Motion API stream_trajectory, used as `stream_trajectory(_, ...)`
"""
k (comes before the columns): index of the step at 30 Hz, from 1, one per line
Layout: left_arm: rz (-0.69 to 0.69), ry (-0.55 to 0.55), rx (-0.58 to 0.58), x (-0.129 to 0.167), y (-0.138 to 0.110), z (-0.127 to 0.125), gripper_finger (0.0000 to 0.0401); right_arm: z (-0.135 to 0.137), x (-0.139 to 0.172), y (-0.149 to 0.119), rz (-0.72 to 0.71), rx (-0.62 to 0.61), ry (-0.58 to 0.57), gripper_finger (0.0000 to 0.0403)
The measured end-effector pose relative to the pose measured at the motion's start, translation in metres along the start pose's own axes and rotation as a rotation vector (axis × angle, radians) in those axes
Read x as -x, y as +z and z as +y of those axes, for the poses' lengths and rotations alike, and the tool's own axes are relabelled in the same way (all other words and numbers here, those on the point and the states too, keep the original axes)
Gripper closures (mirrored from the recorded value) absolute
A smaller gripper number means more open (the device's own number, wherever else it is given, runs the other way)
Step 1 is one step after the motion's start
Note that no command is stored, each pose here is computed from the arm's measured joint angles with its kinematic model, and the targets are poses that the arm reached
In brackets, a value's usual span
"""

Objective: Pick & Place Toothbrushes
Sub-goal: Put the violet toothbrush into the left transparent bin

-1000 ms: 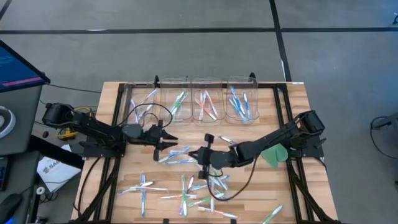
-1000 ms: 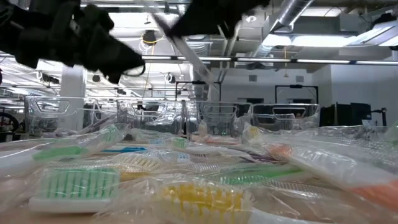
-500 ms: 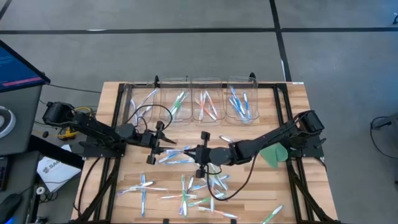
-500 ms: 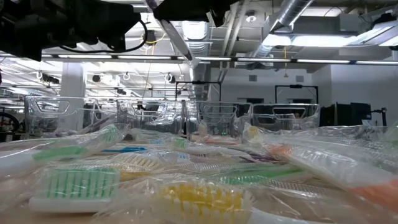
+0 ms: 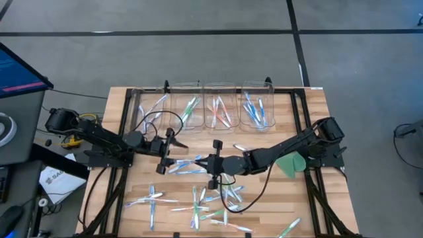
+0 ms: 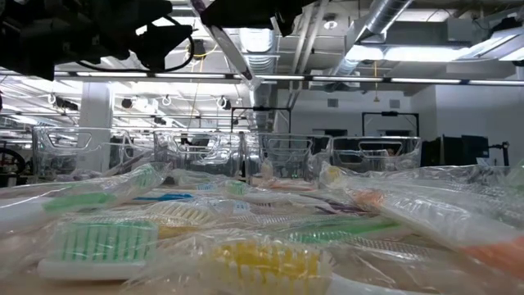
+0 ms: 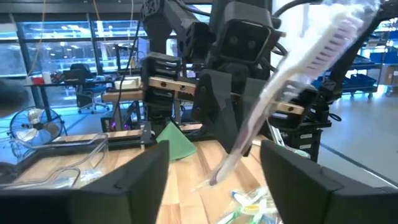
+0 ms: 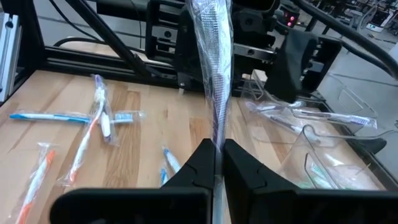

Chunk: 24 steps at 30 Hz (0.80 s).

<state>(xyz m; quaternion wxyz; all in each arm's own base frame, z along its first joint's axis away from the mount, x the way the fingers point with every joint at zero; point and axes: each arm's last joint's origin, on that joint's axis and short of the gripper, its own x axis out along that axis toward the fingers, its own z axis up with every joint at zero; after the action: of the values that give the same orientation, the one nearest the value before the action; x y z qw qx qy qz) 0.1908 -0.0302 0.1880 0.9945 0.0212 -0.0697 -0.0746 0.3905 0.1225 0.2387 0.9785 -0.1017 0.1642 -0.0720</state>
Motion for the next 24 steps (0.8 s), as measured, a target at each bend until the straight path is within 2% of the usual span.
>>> stream_trajectory(4,-0.008,0.002,0.001,-0.001,0.002,0.000,0.0123,-0.002,-0.001,0.000,0.001,-0.001,-0.004,0.0397)
stream_trajectory(8,-0.025,0.003,0.000,-0.005,0.006,0.000,0.0114,-0.006,-0.003,0.000,0.003,-0.004,-0.008,0.0397)
stream_trajectory(19,-0.077,-0.024,-0.001,-0.014,0.020,0.000,0.0118,-0.017,-0.009,-0.001,0.008,-0.015,-0.008,0.0397)
stream_trajectory(24,-0.077,-0.026,0.014,-0.015,0.022,0.000,0.0138,-0.020,-0.010,-0.002,0.009,-0.020,0.005,0.0397)
